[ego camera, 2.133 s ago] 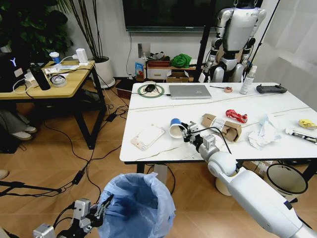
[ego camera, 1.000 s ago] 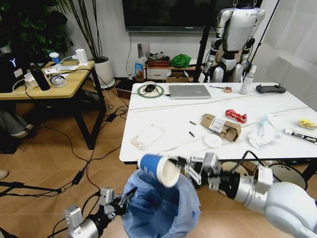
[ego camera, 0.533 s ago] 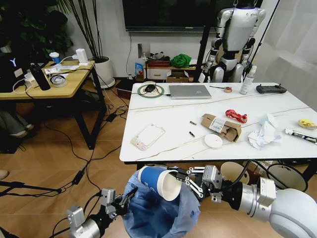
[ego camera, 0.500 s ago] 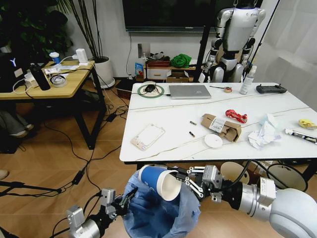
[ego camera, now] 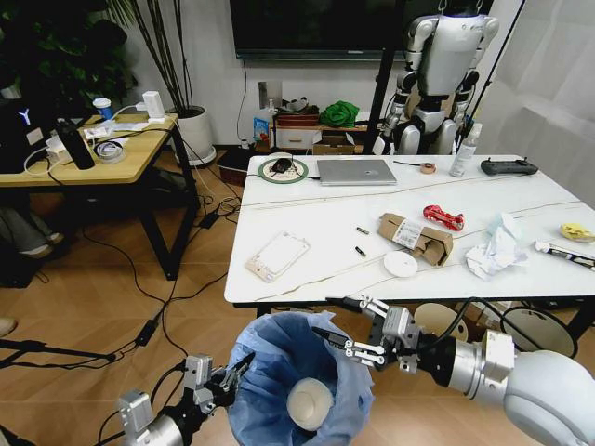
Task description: Pick up the trash bin and place the trash from the table into it.
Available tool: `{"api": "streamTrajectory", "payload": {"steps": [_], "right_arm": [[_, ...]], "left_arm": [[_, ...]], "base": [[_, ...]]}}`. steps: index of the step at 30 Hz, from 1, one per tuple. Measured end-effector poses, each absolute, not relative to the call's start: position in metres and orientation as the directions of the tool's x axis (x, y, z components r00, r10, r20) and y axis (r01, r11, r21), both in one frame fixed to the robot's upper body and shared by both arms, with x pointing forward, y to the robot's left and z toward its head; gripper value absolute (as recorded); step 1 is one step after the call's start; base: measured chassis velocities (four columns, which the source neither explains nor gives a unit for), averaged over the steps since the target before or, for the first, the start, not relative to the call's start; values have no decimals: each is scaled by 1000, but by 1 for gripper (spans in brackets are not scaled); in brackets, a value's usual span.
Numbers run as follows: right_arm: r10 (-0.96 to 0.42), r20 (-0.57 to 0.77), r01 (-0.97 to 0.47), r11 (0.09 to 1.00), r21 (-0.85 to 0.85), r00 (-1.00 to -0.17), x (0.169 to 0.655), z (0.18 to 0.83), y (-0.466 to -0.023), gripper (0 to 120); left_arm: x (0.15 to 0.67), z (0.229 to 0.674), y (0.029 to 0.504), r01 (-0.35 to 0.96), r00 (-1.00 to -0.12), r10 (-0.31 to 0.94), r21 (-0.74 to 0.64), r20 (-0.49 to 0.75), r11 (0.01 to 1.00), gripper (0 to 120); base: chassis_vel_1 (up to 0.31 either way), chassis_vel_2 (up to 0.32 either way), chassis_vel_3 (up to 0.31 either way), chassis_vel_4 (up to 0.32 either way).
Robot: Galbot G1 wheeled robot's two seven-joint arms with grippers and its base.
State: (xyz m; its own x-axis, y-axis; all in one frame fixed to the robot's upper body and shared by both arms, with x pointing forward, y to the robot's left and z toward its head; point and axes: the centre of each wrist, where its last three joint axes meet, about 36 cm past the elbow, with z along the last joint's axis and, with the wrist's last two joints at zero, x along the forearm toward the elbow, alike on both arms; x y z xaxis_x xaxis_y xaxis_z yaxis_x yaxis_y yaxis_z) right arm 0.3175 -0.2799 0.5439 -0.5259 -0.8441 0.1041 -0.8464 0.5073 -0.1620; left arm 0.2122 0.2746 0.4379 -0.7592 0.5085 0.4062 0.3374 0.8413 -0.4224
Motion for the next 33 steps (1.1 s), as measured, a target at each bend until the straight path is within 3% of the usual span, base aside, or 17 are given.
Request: {"api": "streamTrajectory", "payload": {"steps": [5,9,17,33], "right_arm": [[-753,9,-750,655,-99,-658,348,547,-285,90],[-687,-47,-687,727,-17,-726,369,539,-282,99],[-519,-43,-519,840,157,-853,431,485,-262,100],[-516,131,-445,822,355,-847,462,444,-215,100]], "left_arm": [[209,436,283,323,-765,486,-401,422,857,0],[207,437,287,318,-774,474,-390,419,864,0],[198,442,290,292,-794,444,-381,415,877,0],[191,447,293,276,-805,422,-366,416,889,0]], "base": [[0,0,0,0],[0,0,0,0],[0,0,0,0],[0,0,0,0]]}}
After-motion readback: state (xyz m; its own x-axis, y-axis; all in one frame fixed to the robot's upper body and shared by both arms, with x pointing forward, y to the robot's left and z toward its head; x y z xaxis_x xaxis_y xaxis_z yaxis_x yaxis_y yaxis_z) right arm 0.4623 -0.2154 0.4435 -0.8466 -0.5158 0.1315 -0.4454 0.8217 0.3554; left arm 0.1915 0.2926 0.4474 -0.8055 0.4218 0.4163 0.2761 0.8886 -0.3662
